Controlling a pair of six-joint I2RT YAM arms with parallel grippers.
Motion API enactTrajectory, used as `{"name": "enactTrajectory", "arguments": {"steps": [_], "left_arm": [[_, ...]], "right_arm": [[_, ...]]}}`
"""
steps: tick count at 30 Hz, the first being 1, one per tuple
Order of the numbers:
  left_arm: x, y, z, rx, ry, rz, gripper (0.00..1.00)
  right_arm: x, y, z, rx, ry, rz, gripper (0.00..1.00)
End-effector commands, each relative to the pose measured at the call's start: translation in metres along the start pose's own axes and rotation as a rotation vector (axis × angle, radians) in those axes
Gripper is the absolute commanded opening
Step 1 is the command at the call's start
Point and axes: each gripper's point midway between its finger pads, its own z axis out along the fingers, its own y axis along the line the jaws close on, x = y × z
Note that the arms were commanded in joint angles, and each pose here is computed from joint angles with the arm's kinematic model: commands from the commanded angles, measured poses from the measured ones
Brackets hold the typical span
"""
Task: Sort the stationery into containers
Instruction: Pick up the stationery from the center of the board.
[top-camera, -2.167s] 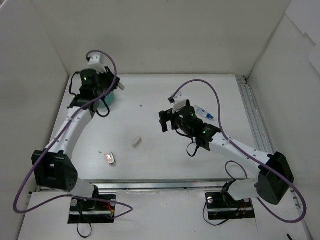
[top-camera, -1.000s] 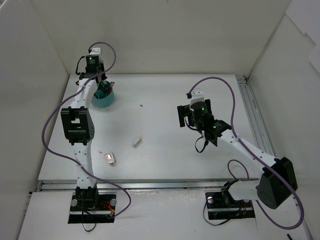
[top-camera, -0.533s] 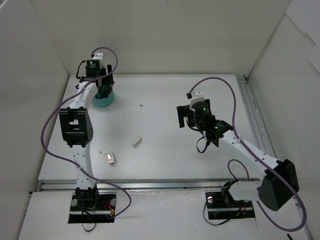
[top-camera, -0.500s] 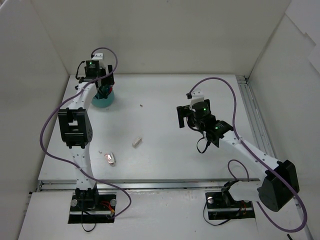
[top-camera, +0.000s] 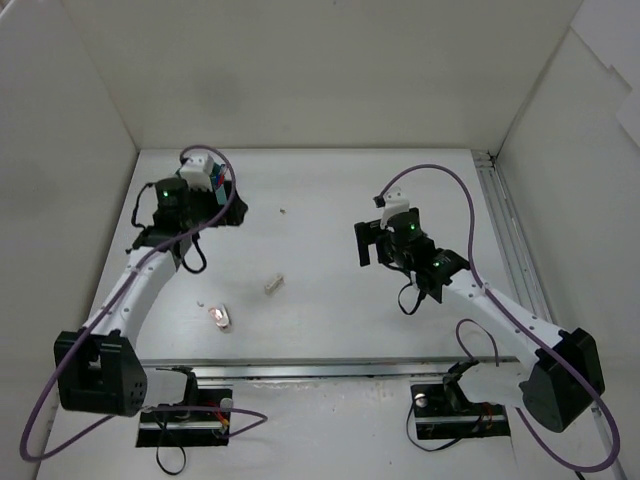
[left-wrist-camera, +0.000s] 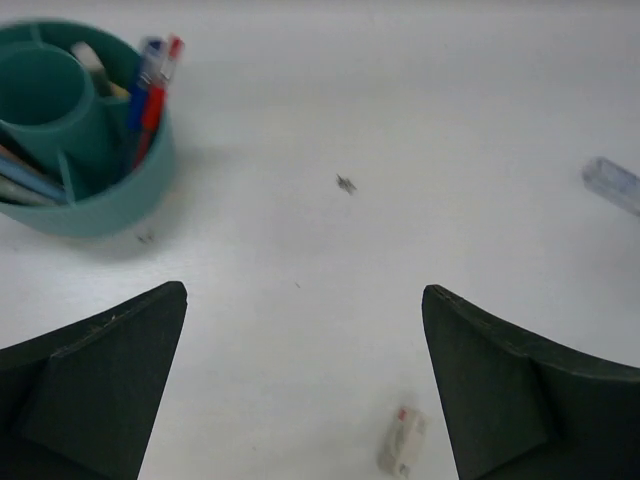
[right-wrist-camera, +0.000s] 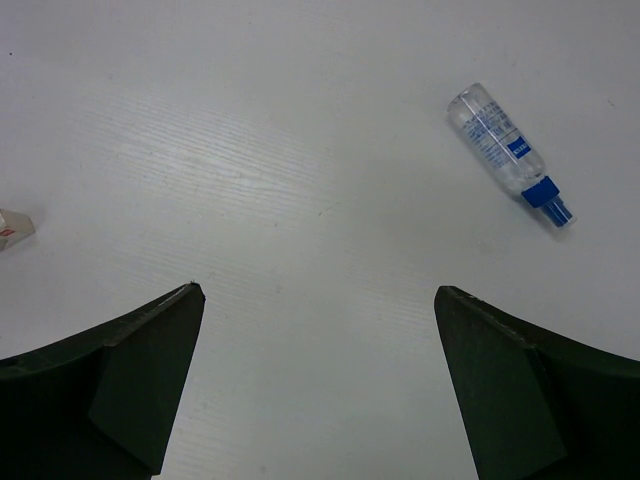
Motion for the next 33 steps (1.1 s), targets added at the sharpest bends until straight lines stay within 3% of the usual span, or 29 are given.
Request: {"name": "enactTrajectory", "arguments": {"steps": [1, 2, 9, 13, 19, 22, 23, 25, 28, 30, 33], "left_arm": [[0.04, -0.042, -0.016, 0.139, 0.035, -0.028, 1.0], [0.071, -0.056, -0.018, 0.171, 0.1, -0.028, 1.0], [0.16, -0.102, -0.022, 0.261, 0.293, 0.037, 1.0], [0.182, -0.106, -0.006, 0.259, 0.346, 0.067, 0.99], [0.211, -0.105, 0.018, 0.23, 0.466, 0.136, 0.83], [0.217, -0.111, 0.019, 0.236, 0.495, 0.153, 0.68], [0.216, -0.11, 0.018, 0.233, 0.493, 0.152, 0.52], [0.211, -0.111, 0.017, 0.23, 0.477, 0.151, 0.31], [0.2, -0.112, 0.012, 0.211, 0.447, 0.155, 0.11], [0.188, -0.113, 0.008, 0.202, 0.419, 0.15, 0.01], [0.171, -0.109, 0.004, 0.168, 0.373, 0.156, 0.0]], "right_arm": [[-0.017, -0.003, -0.009, 0.015, -0.075, 0.06, 0.98], [-0.015, -0.005, -0.009, 0.022, -0.074, 0.076, 0.98], [-0.006, -0.008, -0.01, 0.012, -0.06, 0.098, 0.98], [0.006, -0.012, -0.01, 0.024, -0.045, 0.113, 0.98], [0.008, -0.021, -0.019, 0.055, -0.07, 0.123, 0.98], [0.005, -0.027, -0.025, 0.079, -0.081, 0.12, 0.98], [0.002, -0.028, -0.027, 0.083, -0.091, 0.122, 0.98], [0.002, -0.031, -0.028, 0.094, -0.096, 0.118, 0.98], [0.001, -0.032, -0.029, 0.096, -0.099, 0.119, 0.98], [0.001, -0.033, -0.03, 0.1, -0.099, 0.119, 0.98], [0.001, -0.036, -0.031, 0.112, -0.102, 0.12, 0.98]]}}
